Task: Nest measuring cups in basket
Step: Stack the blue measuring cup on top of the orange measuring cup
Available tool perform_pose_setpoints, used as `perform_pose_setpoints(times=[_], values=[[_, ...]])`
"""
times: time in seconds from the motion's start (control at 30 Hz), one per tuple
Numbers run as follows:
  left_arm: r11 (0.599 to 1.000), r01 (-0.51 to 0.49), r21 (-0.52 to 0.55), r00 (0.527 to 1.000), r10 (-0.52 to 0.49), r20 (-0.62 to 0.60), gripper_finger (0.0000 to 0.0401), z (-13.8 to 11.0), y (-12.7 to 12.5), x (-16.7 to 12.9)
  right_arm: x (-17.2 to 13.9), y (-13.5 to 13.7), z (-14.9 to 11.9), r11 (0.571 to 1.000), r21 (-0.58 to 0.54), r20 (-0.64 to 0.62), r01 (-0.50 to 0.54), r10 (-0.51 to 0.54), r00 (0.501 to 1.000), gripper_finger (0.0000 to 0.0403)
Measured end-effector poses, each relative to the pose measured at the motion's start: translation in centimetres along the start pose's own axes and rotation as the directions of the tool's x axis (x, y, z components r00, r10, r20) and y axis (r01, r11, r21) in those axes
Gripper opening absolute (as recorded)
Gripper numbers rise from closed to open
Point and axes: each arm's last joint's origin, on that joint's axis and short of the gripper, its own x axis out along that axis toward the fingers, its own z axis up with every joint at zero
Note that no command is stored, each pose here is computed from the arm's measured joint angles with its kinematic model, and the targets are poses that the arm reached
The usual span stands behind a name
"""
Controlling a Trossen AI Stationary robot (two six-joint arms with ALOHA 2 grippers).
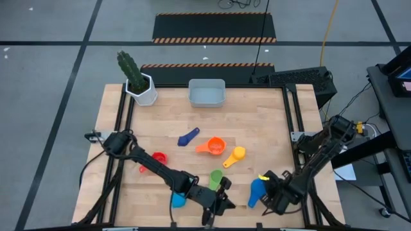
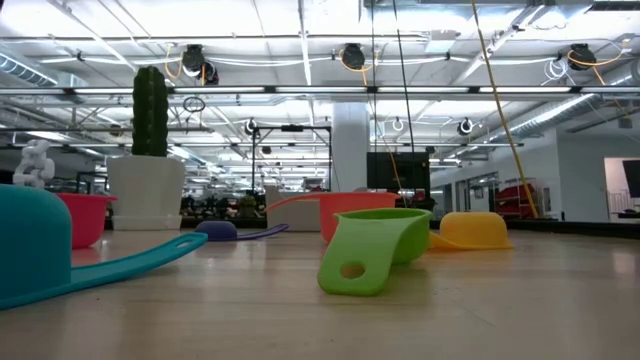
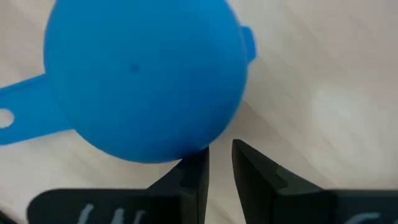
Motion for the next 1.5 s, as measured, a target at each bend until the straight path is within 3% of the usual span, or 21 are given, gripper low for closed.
perform_pose_setpoints(times=[0.1,0.27,0.43,0.57,0.77,1.0,1.33,1.5], values=[[1.0,-0.002,0.002,1.0,0.002,-0.024,0.0039,-1.4,-0.2,1.1,0.7,0.4,0.8,0.998,-0.004,-0.009,-0.067,0.067,0.998,0.0061],[1.0,0.001,0.011,1.0,-0.001,-0.015,0.0112,-3.5,-1.3,3.2,1.3,0.4,1.6,0.995,0.004,-0.027,-0.102,0.103,0.994,0.0061],[1.0,0.003,0.029,0.999,-0.001,-0.044,0.0182,-4.5,-1.8,4.4,1.3,0.6,1.6,0.992,0.012,-0.015,-0.126,0.126,0.992,0.0061],[0.999,-0.001,0.045,0.999,0.004,-0.054,0.0212,-4.3,-1.9,5.0,1.3,0.8,1.7,0.989,0.017,-0.009,-0.145,0.145,0.989,0.0061],[0.996,0.019,0.086,0.988,-0.006,-0.153,0.022,-3.8,-2.7,6.4,1.3,1.1,2.1,0.984,0.037,-0.002,-0.175,0.176,0.984,0.0061],[0.985,-0.018,0.17,0.958,0.065,-0.278,0.0204,-4.7,-3.1,7.9,1.3,1.8,2.4,0.968,0.052,0.043,-0.246,0.243,0.969,0.0061],[0.977,0.022,0.212,0.937,0.054,-0.345,0.019,-5.3,-3.1,7.6,1.2,2.0,2.5,0.965,0.025,0.049,-0.26,0.259,0.965,0.0061],[0.968,0.043,0.247,0.924,0.055,-0.378,0.0197,-4.3,-3.6,6.6,1.2,1.9,2.4,0.967,0.01,0.046,-0.256,0.255,0.966,0.0061]])
